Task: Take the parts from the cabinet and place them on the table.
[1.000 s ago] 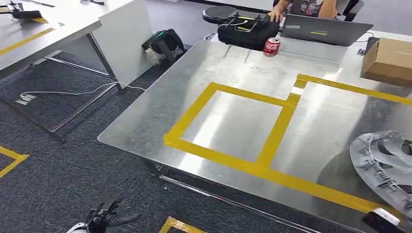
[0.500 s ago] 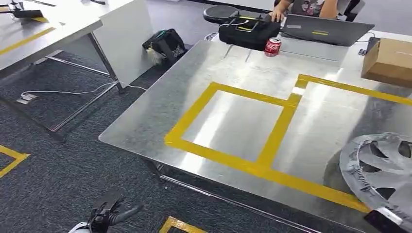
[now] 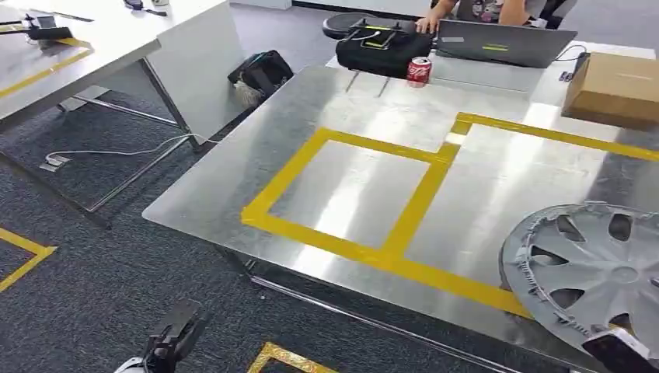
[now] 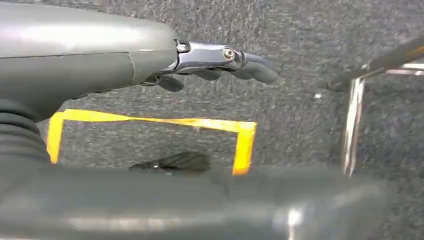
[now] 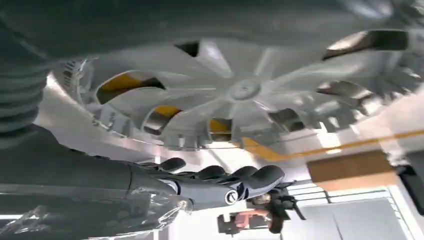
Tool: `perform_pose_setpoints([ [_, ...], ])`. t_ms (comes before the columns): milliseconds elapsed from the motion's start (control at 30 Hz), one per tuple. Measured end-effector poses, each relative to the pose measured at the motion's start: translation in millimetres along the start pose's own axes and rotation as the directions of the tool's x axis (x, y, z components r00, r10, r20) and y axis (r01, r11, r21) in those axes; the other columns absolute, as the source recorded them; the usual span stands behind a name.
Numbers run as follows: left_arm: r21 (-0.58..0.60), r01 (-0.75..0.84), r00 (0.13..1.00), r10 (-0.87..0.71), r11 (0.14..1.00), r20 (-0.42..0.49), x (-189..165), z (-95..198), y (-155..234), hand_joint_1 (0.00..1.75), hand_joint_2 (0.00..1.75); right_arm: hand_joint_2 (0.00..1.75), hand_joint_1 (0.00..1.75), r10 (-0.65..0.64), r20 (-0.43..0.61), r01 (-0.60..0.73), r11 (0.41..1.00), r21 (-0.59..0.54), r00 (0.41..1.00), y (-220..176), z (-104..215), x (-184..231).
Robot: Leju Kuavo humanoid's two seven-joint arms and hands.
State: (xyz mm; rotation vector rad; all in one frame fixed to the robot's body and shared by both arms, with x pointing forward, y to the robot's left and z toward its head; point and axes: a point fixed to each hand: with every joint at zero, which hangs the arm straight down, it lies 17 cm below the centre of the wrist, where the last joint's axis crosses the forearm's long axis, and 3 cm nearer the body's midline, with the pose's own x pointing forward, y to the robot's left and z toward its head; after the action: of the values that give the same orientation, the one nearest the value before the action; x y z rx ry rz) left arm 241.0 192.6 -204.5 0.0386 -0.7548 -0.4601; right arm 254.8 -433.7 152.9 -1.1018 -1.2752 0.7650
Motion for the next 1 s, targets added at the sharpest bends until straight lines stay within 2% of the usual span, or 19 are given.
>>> perform_pose_setpoints([
  [267, -0.007, -0.009, 1.0, 0.009, 1.0, 0.008, 0, 0, -2, 0.0, 0.0, 0.0, 0.0, -0.081, 0.065, 0.086, 0.993, -0.081, 0.995, -14, 3, 37],
  [400, -0.018, -0.039, 0.997, 0.04, 0.999, 0.062, 17, -3, -1, 0.0, 0.0, 0.0, 0.0, -0.107, 0.128, 0.127, 0.978, -0.165, 0.986, -28, 11, 63],
  [533, -0.027, -0.063, 0.996, 0.065, 0.998, 0.067, 11, 1, -4, 0.0, 0.0, 0.0, 0.0, -0.145, 0.153, 0.182, 0.948, -0.261, 0.977, -40, 23, 88],
  [700, -0.021, -0.076, 0.995, 0.077, 0.997, 0.066, 7, 3, -2, 0.0, 0.0, 0.0, 0.0, -0.193, 0.179, 0.234, 0.94, -0.247, 0.965, -33, 30, 107],
  [800, -0.006, -0.08, 0.994, 0.08, 0.997, 0.068, 5, 3, 0, 0.0, 0.0, 0.0, 0.0, -0.21, 0.185, 0.257, 0.925, -0.281, 0.96, -39, 36, 113],
  [900, 0.025, -0.095, 0.993, 0.093, 0.995, 0.071, 3, 3, 7, 0.0, 0.0, 0.0, 0.0, -0.278, 0.168, 0.317, 0.902, -0.295, 0.946, -39, 45, 115],
  [1000, 0.058, -0.11, 0.993, 0.108, 0.992, 0.047, -14, 8, 14, 0.0, 0.0, 0.0, 0.0, -0.43, 0.149, 0.455, 0.848, -0.272, 0.89, -30, 50, 110],
])
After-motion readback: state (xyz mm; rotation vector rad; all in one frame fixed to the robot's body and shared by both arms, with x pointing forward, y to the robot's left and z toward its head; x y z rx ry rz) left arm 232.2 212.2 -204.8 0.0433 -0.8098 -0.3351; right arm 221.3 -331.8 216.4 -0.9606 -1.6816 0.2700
